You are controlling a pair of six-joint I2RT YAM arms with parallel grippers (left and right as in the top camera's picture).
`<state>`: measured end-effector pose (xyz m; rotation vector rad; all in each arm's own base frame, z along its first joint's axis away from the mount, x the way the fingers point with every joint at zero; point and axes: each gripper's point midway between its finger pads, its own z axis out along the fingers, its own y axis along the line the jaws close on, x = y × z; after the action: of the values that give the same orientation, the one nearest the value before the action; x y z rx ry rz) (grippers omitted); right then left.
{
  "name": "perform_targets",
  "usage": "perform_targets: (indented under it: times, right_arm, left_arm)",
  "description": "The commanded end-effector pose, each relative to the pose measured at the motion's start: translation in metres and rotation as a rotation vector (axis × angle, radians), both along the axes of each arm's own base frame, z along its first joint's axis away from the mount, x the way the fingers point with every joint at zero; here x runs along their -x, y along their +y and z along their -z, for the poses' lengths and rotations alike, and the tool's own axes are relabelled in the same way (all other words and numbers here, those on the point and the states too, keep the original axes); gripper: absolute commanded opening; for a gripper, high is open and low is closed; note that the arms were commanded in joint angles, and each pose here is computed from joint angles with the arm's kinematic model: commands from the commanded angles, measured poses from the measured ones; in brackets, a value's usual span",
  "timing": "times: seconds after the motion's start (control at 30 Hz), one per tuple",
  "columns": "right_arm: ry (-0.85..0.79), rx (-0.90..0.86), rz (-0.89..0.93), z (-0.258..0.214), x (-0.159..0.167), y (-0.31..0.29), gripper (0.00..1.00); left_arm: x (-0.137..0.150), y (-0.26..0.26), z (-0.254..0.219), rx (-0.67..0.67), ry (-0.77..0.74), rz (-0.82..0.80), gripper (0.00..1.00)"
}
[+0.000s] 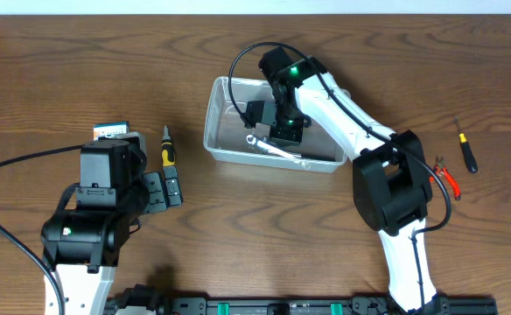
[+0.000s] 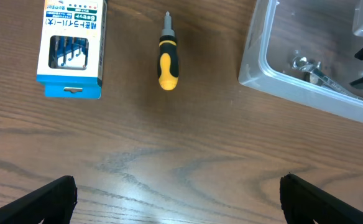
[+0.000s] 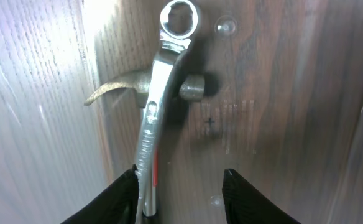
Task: Pack container
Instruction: 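Carry the wrench into the container and open the right gripper, then withdraw the right gripper and move it over the red pliers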
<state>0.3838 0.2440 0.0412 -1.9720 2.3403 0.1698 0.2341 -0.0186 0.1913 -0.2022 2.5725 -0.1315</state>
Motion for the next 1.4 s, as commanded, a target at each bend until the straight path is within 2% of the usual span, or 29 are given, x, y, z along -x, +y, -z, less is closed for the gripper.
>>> perform_targets:
  times: [0.0,0.17,0.2,0.27,0.37,0.5,0.63,0.87,1.07,1.2,1.37]
  right_arm:
    - [-0.056,-0.032,0.059,-0.027,-0.012,0.000,0.46]
    - [-0.264,-0.129,0.264,-0.122,-0.048,-0.015,0.49]
    - [-0.305,-0.157,0.354,-0.145,-0.055,-0.026,0.55]
    - [-0.366,-0.212,0.560,-0.184,-0.066,-0.055,0.78]
    - [-0.408,-0.275,0.887,-0.224,-0.073,-0.117,0.99]
    - [-0.351,-0.303,1.387,-0.243,-0.054,-0.218,0.99]
    - [-0.284,-0.235,1.679,-0.238,-0.021,-0.297,0.99]
    - [-0.114,-0.072,1.873,-0.208,0.037,-0.356,0.99]
    - [-0.012,-0.014,1.896,-0.168,0.071,-0.354,0.99]
    - [0.002,-0.036,1.881,-0.131,0.083,-0.341,0.99]
    - [-0.032,-0.057,1.873,-0.078,0.083,-0.341,0.99]
  left_arm:
    - [-0.003,0.002,-0.008,0.000,-0.021,-0.018,0.98]
    - [-0.003,0.002,-0.008,0.000,-0.021,-0.018,0.98]
    - [-0.003,0.002,-0.008,0.000,-0.021,-0.018,0.98]
    - [-0.003,0.002,-0.008,0.000,-0.021,-0.018,0.98]
    - [-0.003,0.001,-0.008,0.000,-0.022,-0.017,0.98]
    - [-0.003,0.001,-0.008,0.000,-0.021,-0.017,0.98]
    - [-0.003,0.001,-0.008,-0.002,-0.022,-0.014,0.98]
    - [-0.003,0.001,-0.008,-0.006,-0.022,-0.008,0.98]
    - [-0.003,0.001,-0.008,-0.006,-0.022,-0.008,0.98]
    - [-0.003,0.001,-0.008,-0.006,-0.022,-0.008,0.98]
    - [-0.003,0.001,-0.008,-0.006,-0.022,-0.008,0.98]
